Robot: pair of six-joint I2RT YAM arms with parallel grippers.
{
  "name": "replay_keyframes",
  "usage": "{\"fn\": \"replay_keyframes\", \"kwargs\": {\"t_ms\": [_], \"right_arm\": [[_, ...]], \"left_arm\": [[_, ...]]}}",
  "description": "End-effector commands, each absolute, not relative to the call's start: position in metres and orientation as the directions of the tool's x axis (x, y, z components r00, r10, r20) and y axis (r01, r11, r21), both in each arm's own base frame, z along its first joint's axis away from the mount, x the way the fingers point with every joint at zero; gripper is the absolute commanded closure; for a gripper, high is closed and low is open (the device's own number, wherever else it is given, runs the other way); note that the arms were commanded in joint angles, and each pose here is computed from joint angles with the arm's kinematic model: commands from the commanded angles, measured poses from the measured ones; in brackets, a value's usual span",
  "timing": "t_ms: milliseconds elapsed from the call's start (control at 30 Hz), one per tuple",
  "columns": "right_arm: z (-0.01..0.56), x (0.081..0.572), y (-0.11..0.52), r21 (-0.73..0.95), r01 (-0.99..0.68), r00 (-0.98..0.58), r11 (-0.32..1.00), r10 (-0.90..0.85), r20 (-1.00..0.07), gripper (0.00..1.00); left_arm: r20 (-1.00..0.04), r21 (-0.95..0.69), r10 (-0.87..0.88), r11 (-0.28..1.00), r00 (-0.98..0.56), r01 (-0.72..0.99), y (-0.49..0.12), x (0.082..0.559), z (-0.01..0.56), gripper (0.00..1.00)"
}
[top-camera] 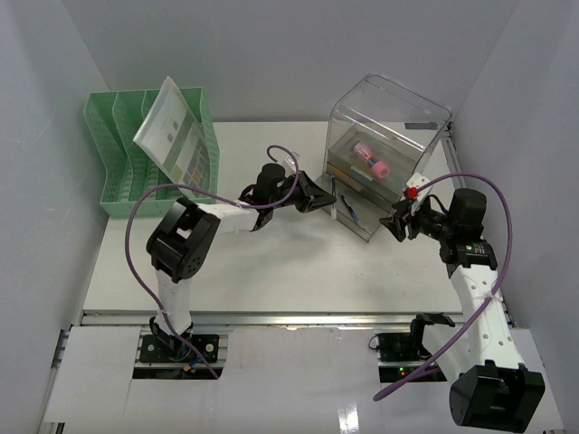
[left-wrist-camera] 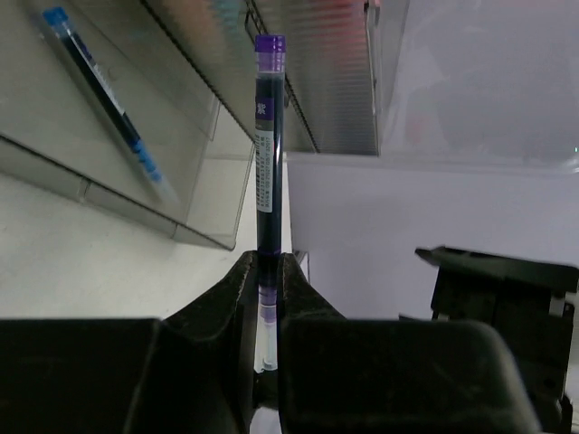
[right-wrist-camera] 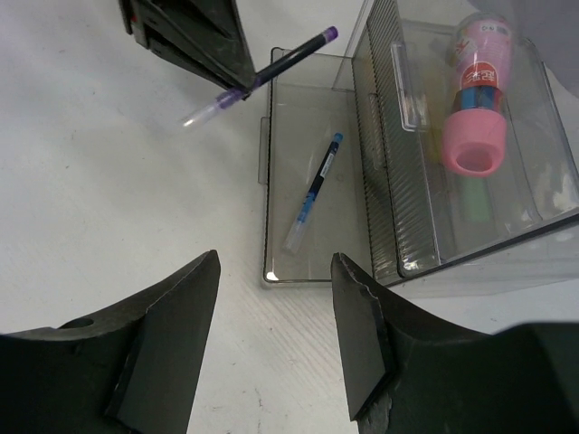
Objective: Organize the desk
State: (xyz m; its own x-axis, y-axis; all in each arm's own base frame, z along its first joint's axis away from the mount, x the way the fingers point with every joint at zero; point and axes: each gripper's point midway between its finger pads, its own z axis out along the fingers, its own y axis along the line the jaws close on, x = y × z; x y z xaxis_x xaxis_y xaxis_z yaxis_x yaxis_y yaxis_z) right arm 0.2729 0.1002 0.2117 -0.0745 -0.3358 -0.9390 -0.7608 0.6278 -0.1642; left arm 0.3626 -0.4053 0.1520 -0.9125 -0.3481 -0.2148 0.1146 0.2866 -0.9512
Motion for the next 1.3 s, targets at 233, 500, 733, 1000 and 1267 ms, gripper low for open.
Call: {"fn": "replay_keyframes", "kwargs": {"t_ms": [233,500,733,1000,1267], "right_arm": [[0.223,0.273,0.099,-0.183,-0.756,-0.028,0.628,-0.311,-0.950,0.41],[0.216,0.273,0.099,-0.180,-0.764,-0.034,0.619,-0.317,-0.948,0.41],[0.201,0.240,0.124,-0.176,-0.899,0.046,0.401,-0.312,-0.949,0.43],[0.172,0.231,0.149,-0.217,-0.945,0.096,0.246,-0.425,-0.900,0.65],[0.126,0.258,0.200,-0.227,-0.924,-0.034,0.307,-0.658,-0.752,0.92]], "left_arm": [[-0.077,-0.979,-0.535,0.201,-0.841,-0.038,-0.430,0.426,0.160,0.56],[-0.098,-0.980,-0.469,0.201,-0.878,0.002,-0.446,0.429,0.159,0.33],[-0.299,-0.950,-0.391,0.203,-0.870,0.236,-0.426,0.400,0.206,0.02],[-0.597,-0.799,-0.241,0.254,-0.765,0.544,-0.339,0.334,0.233,0.02],[-0.842,-0.420,-0.048,0.683,-0.538,0.597,-0.231,0.291,0.206,0.02]]}}
